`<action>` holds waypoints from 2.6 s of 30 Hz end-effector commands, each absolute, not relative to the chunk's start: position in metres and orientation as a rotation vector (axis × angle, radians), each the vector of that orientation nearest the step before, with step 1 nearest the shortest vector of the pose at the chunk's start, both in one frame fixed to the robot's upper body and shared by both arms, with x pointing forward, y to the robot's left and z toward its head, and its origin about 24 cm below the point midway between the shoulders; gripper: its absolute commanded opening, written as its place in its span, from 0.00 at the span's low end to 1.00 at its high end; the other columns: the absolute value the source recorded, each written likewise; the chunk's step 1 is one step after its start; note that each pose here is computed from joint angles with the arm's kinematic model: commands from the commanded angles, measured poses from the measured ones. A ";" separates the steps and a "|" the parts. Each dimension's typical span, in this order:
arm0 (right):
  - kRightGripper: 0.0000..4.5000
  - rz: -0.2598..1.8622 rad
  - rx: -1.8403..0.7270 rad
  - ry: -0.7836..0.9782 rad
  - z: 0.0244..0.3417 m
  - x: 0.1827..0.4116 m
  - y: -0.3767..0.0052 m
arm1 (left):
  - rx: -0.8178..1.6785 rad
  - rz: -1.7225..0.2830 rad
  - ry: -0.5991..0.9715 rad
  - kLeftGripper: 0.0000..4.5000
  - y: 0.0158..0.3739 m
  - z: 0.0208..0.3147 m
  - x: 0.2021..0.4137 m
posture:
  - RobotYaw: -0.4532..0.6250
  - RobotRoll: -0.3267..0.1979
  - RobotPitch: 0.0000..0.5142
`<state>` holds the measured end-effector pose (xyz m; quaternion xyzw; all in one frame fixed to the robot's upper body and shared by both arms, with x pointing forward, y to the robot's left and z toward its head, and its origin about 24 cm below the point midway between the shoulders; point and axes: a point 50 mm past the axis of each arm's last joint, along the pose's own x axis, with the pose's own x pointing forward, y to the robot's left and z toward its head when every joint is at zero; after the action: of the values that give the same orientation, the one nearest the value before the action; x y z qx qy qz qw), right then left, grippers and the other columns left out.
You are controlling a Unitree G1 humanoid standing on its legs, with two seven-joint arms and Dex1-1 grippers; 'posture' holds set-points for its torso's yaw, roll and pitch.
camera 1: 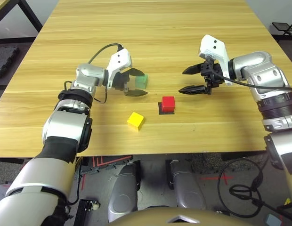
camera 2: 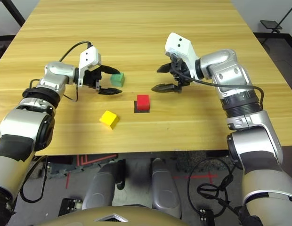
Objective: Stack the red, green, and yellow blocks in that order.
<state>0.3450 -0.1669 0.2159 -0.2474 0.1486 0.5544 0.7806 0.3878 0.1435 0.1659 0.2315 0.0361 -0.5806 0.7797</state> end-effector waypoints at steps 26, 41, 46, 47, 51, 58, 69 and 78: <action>0.99 1.201 -0.511 0.306 0.214 0.339 -0.165 | 0.609 -1.117 0.184 1.00 0.163 0.150 0.390 | 0.61 0.52 0.32; 1.00 1.210 -0.503 0.299 0.213 0.334 -0.161 | 0.573 -1.037 0.200 0.96 0.160 0.144 0.393 | 0.61 0.52 0.35; 1.00 1.215 -0.500 0.288 0.216 0.333 -0.159 | 0.555 -1.023 0.195 0.62 0.158 0.144 0.394 | 0.61 0.52 0.35; 1.00 1.212 -0.502 0.290 0.215 0.334 -0.159 | 0.551 -1.028 0.189 0.54 0.157 0.144 0.394 | 0.61 0.52 0.35; 1.00 1.195 -0.505 0.296 0.213 0.335 -0.161 | 0.545 -1.036 0.185 0.45 0.157 0.145 0.394 | 0.61 0.52 0.34; 1.00 1.188 -0.509 0.299 0.212 0.336 -0.163 | 0.522 -1.018 0.178 0.45 0.161 0.147 0.395 | 0.61 0.52 0.33; 1.00 1.166 -0.516 0.304 0.208 0.335 -0.167 | 0.420 -1.162 0.007 0.45 0.160 0.190 0.393 | 0.60 0.53 0.31; 1.00 1.155 -0.506 0.297 0.208 0.336 -0.169 | 0.518 -1.437 -0.043 0.45 0.153 0.215 0.367 | 0.61 0.57 0.31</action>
<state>0.3365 -0.1663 0.2079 -0.2384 0.1422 0.5388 0.7954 0.3750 0.1571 0.2101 0.2230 -0.0228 -0.6289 0.7445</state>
